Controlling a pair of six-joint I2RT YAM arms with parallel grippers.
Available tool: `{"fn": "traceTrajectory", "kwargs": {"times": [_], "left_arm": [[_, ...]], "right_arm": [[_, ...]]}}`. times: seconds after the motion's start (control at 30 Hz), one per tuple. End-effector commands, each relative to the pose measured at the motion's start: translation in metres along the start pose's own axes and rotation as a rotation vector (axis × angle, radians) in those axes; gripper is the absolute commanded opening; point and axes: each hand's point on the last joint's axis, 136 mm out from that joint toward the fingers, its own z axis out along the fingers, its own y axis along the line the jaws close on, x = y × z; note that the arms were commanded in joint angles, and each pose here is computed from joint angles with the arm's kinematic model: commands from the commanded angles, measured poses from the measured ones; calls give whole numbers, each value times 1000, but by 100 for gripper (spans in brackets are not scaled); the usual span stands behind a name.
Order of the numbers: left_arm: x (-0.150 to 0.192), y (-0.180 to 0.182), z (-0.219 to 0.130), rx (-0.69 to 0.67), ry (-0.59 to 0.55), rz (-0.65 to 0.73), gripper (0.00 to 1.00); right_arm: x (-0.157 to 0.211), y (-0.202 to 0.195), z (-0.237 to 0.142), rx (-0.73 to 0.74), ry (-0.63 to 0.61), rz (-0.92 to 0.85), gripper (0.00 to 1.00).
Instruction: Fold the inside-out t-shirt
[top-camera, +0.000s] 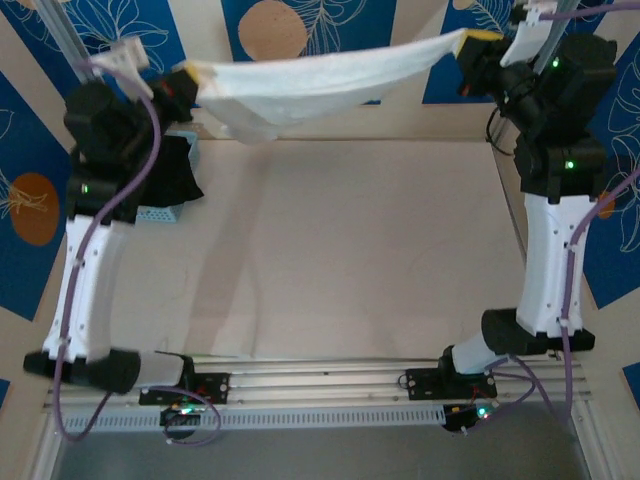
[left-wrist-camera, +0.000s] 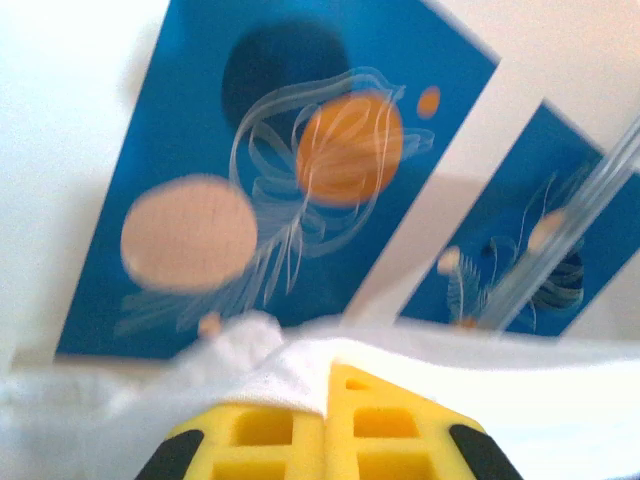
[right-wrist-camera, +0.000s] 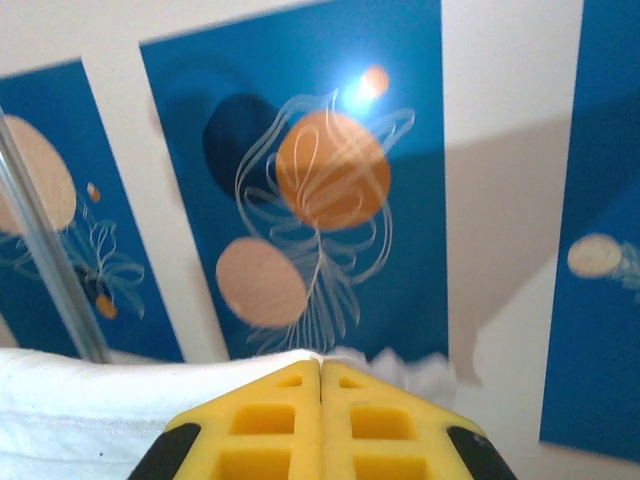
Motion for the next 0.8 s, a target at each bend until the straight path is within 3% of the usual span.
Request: {"fn": "traceTrajectory", "kwargs": {"times": [0.0, 0.2, 0.37, 0.43, 0.53, 0.63, 0.77], "left_arm": [[79, 18, -15, 4, 113, -83, 0], [286, 64, -88, -108, 471, -182, 0], [408, 87, -120, -172, 739, -199, 8], [432, 94, -124, -200, 818, -167, 14], [446, 103, -125, -240, 896, -80, 32], [439, 108, -121, -279, 904, 52, 54], [434, 73, -101, -148, 866, 215, 64]], "right_arm": [[68, -2, -1, -24, 172, 100, 0], [230, -15, -23, 15, 469, 282, 0], [351, -26, -30, 56, 719, 415, 0], [378, -26, -32, 60, 770, 438, 0], [402, -22, -36, 51, 828, 464, 0], [412, -19, -40, 52, 864, 467, 0], [419, -19, -50, 67, 887, 472, 0]]}}
